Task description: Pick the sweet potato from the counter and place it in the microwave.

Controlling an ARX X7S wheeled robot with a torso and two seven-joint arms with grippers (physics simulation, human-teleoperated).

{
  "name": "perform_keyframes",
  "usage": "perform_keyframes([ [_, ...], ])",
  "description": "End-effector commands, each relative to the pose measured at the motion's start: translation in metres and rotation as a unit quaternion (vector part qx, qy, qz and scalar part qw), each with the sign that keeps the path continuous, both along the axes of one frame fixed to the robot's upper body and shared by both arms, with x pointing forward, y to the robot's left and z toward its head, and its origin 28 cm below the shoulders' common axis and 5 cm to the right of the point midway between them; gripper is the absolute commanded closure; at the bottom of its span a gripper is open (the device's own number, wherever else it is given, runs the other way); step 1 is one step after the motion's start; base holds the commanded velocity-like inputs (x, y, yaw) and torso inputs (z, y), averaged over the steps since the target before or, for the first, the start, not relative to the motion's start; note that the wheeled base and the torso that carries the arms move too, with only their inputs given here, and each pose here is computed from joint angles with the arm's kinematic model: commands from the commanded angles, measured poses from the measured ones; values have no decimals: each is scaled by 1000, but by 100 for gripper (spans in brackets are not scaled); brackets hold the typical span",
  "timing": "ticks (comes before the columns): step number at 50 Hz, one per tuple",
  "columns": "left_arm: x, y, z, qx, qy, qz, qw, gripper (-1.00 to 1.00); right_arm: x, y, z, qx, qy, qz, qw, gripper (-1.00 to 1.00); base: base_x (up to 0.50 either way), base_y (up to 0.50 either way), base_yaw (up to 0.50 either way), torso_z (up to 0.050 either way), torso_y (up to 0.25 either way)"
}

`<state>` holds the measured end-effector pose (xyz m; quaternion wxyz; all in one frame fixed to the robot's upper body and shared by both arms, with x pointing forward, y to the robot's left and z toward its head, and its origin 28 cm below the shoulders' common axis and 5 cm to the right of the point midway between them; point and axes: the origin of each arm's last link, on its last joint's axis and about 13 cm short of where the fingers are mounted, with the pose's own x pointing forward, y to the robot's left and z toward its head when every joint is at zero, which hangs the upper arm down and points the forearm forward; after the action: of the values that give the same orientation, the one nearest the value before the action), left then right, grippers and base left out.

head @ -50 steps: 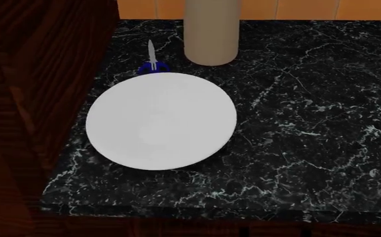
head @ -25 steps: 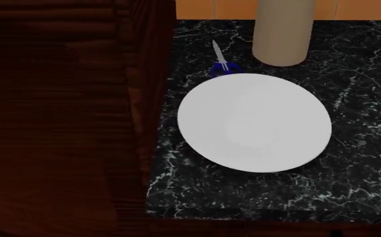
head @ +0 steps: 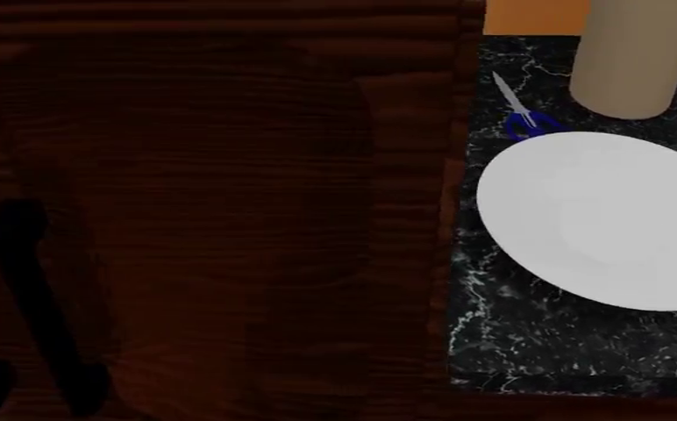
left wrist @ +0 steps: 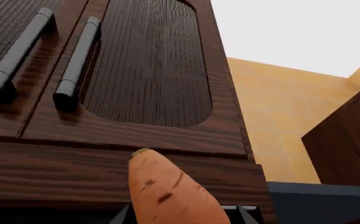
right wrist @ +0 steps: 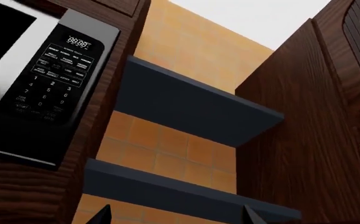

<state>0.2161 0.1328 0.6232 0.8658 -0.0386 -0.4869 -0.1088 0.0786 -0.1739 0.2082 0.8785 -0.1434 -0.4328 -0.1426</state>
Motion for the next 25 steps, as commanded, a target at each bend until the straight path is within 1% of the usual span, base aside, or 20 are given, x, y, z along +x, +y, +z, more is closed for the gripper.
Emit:
perform_keyframes([
  [1, -1, 0, 0, -8, 2, -7, 1000, 100, -1, 1, -1, 0, 1, 0, 1000, -100, 0, 500, 0, 0, 0],
  [25, -1, -2, 0, -6, 3, -8, 1000, 100, -6, 1, -3, 1, -1, -1, 1000, -100, 0, 500, 0, 0, 0],
])
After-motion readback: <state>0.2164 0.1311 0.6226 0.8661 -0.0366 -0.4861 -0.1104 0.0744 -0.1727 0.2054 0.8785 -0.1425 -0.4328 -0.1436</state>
